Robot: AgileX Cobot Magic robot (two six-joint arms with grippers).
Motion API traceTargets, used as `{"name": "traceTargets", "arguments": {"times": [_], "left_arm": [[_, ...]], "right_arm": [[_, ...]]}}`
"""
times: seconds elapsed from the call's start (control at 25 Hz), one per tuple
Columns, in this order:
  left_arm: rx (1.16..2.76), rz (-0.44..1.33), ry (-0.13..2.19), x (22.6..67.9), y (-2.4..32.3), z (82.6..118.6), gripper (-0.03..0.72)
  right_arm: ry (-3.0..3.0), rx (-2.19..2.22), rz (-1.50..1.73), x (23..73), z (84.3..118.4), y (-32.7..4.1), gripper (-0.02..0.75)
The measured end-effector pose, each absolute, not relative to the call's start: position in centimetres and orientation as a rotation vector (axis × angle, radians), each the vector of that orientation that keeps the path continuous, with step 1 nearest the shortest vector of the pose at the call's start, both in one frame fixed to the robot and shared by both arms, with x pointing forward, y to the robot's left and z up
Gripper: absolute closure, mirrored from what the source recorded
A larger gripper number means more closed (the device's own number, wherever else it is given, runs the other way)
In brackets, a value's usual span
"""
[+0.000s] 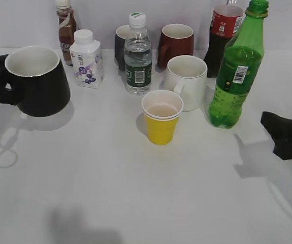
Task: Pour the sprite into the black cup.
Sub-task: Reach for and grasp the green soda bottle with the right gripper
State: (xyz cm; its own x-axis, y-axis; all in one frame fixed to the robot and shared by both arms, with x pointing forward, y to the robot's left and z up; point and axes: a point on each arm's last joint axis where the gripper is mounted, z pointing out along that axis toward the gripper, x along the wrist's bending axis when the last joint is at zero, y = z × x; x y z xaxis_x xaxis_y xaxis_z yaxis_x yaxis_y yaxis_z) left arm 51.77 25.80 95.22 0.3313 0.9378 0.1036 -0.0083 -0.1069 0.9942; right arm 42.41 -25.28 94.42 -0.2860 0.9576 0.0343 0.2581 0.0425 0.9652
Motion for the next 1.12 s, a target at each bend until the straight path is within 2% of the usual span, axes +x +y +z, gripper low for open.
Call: {"name": "traceTargets", "arguments": {"times": [0.16, 0.4, 0.72, 0.84, 0.96, 1.12], "left_arm": [[1.435, 1.025, 0.909, 51.8, 25.8, 95.2, 0.65], [1.436, 1.024, 0.908, 51.8, 25.8, 95.2, 0.65], [1.446, 1.022, 0.868, 51.6, 25.6, 95.7, 0.65], [1.496, 1.009, 0.868, 51.3, 25.4, 95.9, 0.65], [1.604, 0.975, 0.916, 50.8, 25.0, 96.0, 0.65], [1.674, 0.943, 0.889, 49.5, 23.5, 97.4, 0.65]], "right_arm": [[1.565, 1.133, 1.401, 43.1, 94.7, -24.6, 0.211], [1.573, 1.005, 1.517, 46.0, 94.6, -23.1, 0.092], [1.614, 0.921, 1.6, 51.2, 94.9, -21.3, 0.078], [1.696, 1.007, 1.585, 53.3, 94.8, -20.7, 0.142], [1.75, 1.015, 1.568, 53.9, 94.9, -20.4, 0.312], [1.857, 0.886, 1.553, 53.1, 95.8, -19.9, 0.314]]}}
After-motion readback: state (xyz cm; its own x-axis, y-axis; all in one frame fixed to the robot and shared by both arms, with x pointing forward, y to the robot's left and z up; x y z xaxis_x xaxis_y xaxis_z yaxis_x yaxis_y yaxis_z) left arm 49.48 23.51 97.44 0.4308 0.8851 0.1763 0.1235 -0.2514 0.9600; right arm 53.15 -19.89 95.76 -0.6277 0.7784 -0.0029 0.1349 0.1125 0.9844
